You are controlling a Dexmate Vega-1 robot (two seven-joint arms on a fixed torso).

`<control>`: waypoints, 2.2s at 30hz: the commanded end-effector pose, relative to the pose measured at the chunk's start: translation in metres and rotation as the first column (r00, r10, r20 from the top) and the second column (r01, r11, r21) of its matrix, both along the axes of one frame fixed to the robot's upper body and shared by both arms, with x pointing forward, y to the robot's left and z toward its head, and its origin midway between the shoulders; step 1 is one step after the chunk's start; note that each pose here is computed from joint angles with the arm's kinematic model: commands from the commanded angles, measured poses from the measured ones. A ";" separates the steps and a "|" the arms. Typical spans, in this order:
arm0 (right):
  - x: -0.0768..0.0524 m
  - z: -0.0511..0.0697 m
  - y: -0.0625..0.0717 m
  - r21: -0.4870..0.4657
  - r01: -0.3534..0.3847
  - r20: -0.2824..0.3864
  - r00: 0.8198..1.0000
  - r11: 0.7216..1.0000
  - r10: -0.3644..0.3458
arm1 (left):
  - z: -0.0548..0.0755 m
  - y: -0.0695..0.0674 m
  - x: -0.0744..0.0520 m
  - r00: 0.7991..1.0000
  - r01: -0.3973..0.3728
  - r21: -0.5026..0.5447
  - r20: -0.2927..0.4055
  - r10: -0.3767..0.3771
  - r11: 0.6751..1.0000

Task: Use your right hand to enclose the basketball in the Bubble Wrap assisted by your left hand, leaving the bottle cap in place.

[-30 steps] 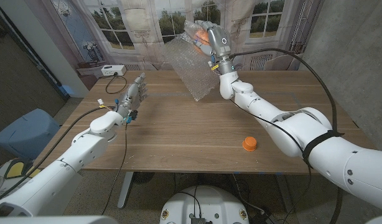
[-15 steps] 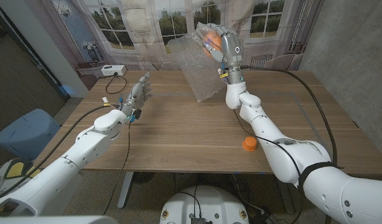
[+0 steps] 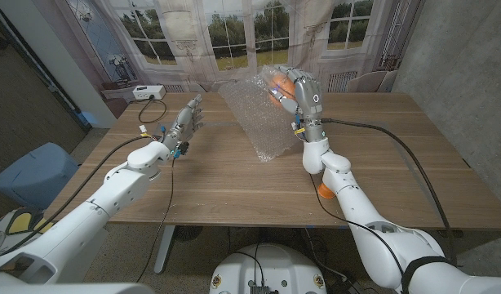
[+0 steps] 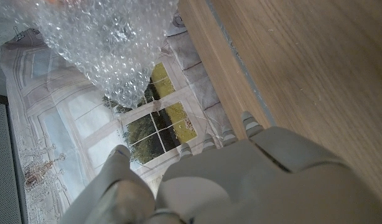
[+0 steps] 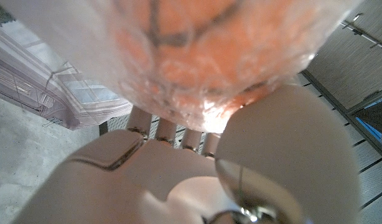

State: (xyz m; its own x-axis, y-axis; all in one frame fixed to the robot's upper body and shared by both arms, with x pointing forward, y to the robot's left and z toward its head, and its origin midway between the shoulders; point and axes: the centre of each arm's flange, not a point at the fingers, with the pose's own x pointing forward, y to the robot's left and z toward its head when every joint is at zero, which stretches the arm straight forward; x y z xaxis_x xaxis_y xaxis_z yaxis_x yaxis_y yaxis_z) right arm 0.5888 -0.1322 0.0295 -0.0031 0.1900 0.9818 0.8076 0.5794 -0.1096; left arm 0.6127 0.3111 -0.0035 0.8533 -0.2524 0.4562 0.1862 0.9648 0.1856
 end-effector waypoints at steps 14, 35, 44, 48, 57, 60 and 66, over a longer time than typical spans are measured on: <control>-0.016 -0.020 -0.009 0.085 -0.042 -0.004 0.999 0.995 0.042 | 0.042 -0.013 -0.001 0.991 0.089 0.407 0.058 -0.123 0.909; -0.039 0.004 0.007 0.117 -0.225 0.085 0.973 0.967 0.216 | 0.062 -0.046 0.013 0.984 0.144 0.540 0.015 -0.180 0.829; -0.033 0.006 0.000 0.135 -0.198 0.078 0.979 0.971 0.189 | 0.078 -0.064 0.011 0.921 0.349 0.742 -0.160 -0.355 0.572; -0.031 0.008 -0.003 0.133 -0.180 0.076 0.982 0.975 0.171 | 0.075 -0.055 0.007 0.932 0.338 0.741 -0.180 -0.313 0.580; -0.020 0.018 -0.024 0.143 -0.084 0.068 0.995 0.986 0.074 | 0.061 -0.019 -0.014 0.949 0.301 0.642 -0.126 -0.290 0.705; -0.017 0.020 -0.032 0.158 -0.058 0.064 0.997 0.986 0.048 | 0.055 -0.008 -0.022 0.948 0.303 0.598 -0.110 -0.298 0.742; -0.014 0.021 -0.036 0.167 -0.029 0.058 0.998 0.986 0.019 | 0.051 0.009 -0.037 0.944 0.303 0.558 -0.066 -0.322 0.773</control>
State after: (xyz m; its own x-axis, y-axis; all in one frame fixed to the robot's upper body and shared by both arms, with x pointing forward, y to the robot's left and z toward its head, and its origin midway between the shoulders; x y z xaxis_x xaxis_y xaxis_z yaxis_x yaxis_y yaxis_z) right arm 0.5674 -0.1533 0.0448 -0.0745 0.0379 0.9965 0.7521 0.6583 0.0312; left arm 0.6010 0.2919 0.0567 0.6900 -0.7174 0.0957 0.4415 0.5220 0.7298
